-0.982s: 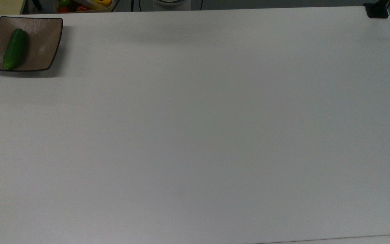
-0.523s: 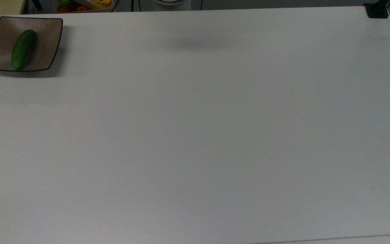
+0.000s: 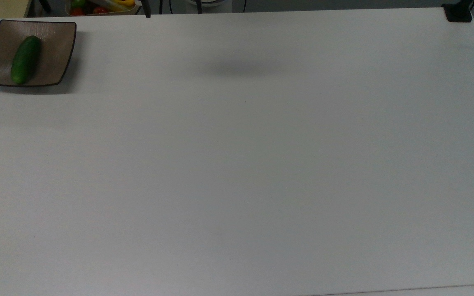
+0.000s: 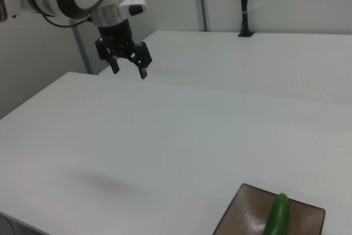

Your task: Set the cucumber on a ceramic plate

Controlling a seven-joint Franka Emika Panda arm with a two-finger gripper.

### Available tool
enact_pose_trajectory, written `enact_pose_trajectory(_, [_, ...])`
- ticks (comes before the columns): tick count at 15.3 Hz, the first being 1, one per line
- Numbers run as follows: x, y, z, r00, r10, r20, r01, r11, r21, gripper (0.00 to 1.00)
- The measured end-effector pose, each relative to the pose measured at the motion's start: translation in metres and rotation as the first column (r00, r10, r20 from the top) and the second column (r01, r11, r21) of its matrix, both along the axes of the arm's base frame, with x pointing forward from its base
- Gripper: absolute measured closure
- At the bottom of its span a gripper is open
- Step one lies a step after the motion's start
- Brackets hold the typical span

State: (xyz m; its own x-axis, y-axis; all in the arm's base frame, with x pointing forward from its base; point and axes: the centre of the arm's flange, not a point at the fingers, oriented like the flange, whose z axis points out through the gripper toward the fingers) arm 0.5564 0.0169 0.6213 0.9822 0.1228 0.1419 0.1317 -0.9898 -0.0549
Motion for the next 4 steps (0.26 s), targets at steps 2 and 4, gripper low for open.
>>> enact_pose_trajectory(2, [0.0027, -0.0011, -0.0024, 1.0, -0.001, 0.003, 0.001, 1.0, 0.0, 0.0])
enact_pose_trajectory(4, [0.003, -0.0027, -0.0024, 1.0, -0.003, 0.003, 0.003, 1.0, 0.0, 0.0])
